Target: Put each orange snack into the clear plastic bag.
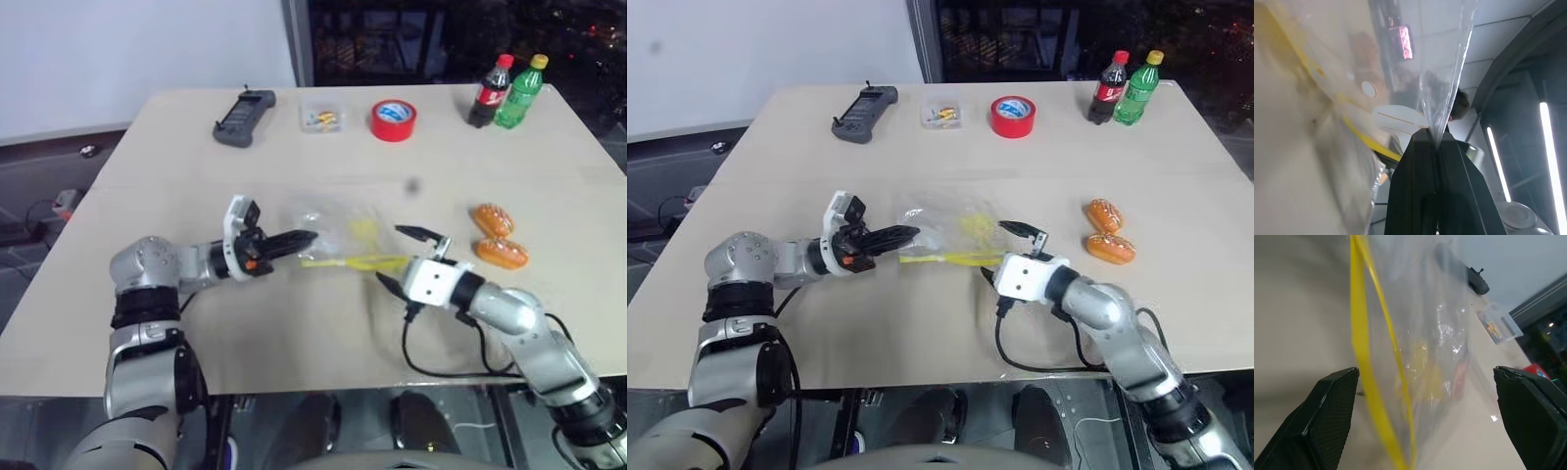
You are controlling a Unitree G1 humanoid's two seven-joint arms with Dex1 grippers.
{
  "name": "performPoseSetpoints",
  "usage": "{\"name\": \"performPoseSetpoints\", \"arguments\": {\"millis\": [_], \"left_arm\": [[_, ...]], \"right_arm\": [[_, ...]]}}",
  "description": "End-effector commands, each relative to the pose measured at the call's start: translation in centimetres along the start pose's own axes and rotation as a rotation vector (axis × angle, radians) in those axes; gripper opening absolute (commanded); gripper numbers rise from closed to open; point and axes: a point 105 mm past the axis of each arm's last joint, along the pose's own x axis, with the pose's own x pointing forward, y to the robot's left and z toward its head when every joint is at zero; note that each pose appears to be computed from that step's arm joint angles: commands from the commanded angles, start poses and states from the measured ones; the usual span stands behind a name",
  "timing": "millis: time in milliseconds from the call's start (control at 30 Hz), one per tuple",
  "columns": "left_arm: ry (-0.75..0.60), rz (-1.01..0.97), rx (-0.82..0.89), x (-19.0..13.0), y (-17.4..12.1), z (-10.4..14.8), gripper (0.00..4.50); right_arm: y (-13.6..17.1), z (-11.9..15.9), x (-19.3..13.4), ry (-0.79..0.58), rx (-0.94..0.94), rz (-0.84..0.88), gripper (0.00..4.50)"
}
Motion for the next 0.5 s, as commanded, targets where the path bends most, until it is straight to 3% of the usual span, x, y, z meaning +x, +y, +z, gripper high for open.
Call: {"name": "performPoseSetpoints", "arguments": {"millis": [33, 167, 233, 333, 500], "left_arm": [[-0.006, -0.041, 0.050, 0.1, -1.5, 0.2, 0.06], [-0.010, -0.049, 0.059, 0.1, -1.8, 0.1, 0.06], [-0.017, -0.048, 0.060, 0.1, -1.9, 0.1, 0.00], [-0.022, -0.047, 0.061, 0.0, -2.0, 0.0, 0.00], [-0.036, -0.046, 0.069, -0.2, -2.3, 0.1, 0.00]], "right_arm": [[0.3, 0.8, 1.2, -0.050, 0.009, -0.011, 4.50], [0.6, 0.3, 2.3, -0.029, 0.058, -0.033, 4.50], [0.6, 0.2, 2.5, -0.027, 0.073, -0.038, 3.98], [0.5, 0.2, 2.8, -0.032, 0.120, -0.059, 2.80], [-0.7, -0.2, 2.9, -0.015, 0.160, -0.121, 0.27]]}}
